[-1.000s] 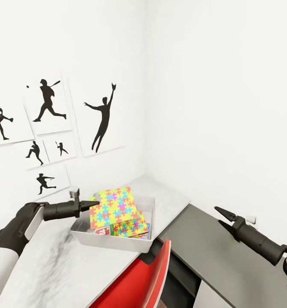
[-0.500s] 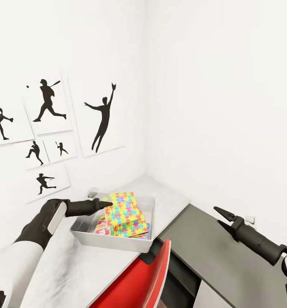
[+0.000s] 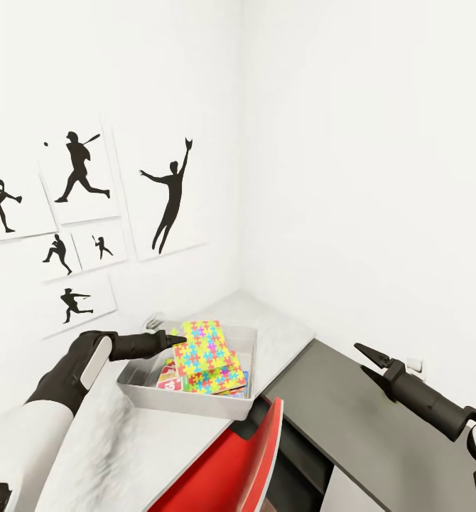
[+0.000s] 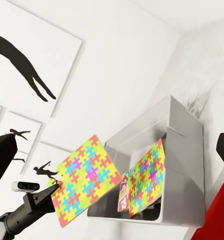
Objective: Put all the toys in the child's room - the three board games (two on the bed and one on the table), the two jigsaw puzzles on the table, and the tennis ball on the table - inside the toy box on the table in the child's room.
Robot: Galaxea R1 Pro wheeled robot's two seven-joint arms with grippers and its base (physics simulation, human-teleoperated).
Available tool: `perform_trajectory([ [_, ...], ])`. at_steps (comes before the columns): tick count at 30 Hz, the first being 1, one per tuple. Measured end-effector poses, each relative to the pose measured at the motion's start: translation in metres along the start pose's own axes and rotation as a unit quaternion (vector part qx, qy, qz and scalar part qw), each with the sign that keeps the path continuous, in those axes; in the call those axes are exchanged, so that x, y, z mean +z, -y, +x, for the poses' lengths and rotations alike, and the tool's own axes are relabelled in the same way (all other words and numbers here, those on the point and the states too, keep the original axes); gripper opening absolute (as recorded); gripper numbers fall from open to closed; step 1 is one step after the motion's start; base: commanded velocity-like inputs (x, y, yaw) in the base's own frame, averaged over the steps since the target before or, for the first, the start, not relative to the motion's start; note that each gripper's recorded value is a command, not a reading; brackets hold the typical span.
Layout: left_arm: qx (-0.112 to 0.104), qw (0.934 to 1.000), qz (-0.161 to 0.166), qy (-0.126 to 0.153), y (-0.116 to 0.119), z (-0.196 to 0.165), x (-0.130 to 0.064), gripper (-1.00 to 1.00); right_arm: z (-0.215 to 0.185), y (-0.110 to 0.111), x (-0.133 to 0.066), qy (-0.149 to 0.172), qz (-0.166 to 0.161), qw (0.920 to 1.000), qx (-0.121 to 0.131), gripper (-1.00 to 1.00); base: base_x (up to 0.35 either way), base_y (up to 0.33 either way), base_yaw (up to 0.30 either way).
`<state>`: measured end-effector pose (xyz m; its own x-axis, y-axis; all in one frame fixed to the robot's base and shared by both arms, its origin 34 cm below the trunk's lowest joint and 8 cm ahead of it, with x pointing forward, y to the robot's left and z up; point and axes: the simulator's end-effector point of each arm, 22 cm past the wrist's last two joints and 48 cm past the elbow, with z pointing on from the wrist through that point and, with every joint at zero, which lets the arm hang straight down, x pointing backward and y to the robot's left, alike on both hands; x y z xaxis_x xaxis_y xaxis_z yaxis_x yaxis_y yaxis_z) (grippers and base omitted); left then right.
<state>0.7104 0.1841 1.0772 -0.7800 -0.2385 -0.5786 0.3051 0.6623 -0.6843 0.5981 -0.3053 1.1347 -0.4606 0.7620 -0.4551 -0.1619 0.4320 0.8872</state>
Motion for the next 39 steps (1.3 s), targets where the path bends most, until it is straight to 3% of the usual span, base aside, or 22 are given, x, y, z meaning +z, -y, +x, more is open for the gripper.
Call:
perform_trajectory([
  [11, 0.002, 0.9999, -0.008, 0.009, -0.014, -0.012, -0.012, -1.0, 0.002, 0.004, 0.002, -0.003, 0.001, 1.0, 0.003, 1.0, 0.0, 0.0, 0.0],
  [15, 0.029, 0.999, -0.006, 0.035, -0.007, -0.038, -0.014, -1.0, 0.002, 0.007, 0.002, -0.004, 0.003, 1.0, 0.004, 1.0, 0.0, 0.0, 0.0],
  [19, 0.041, 0.9983, -0.006, 0.042, -0.007, -0.043, -0.011, -1.0, 0.004, 0.009, 0.004, -0.006, 0.004, 1.0, 0.007, 1.0, 0.0, 0.0, 0.0],
  [25, 0.041, 0.9983, -0.002, 0.04, -0.009, -0.042, -0.009, -1.0, 0.006, 0.013, 0.005, -0.009, 0.007, 0.9999, 0.009, 1.0, 0.0, 0.0, 0.0],
  [33, 0.043, 0.9978, 0.038, 0.034, 0.001, -0.038, -0.01, -1.0, 0.008, 0.019, 0.007, -0.011, 0.012, 0.9998, 0.012, 1.0, 0.0, 0.0, 0.0],
  [39, 0.042, 0.9979, 0.038, 0.032, -0.004, -0.036, -0.01, -1.0, 0.01, 0.024, 0.008, -0.013, 0.016, 0.9997, 0.014, 1.0, 0.0, 0.0, 0.0],
])
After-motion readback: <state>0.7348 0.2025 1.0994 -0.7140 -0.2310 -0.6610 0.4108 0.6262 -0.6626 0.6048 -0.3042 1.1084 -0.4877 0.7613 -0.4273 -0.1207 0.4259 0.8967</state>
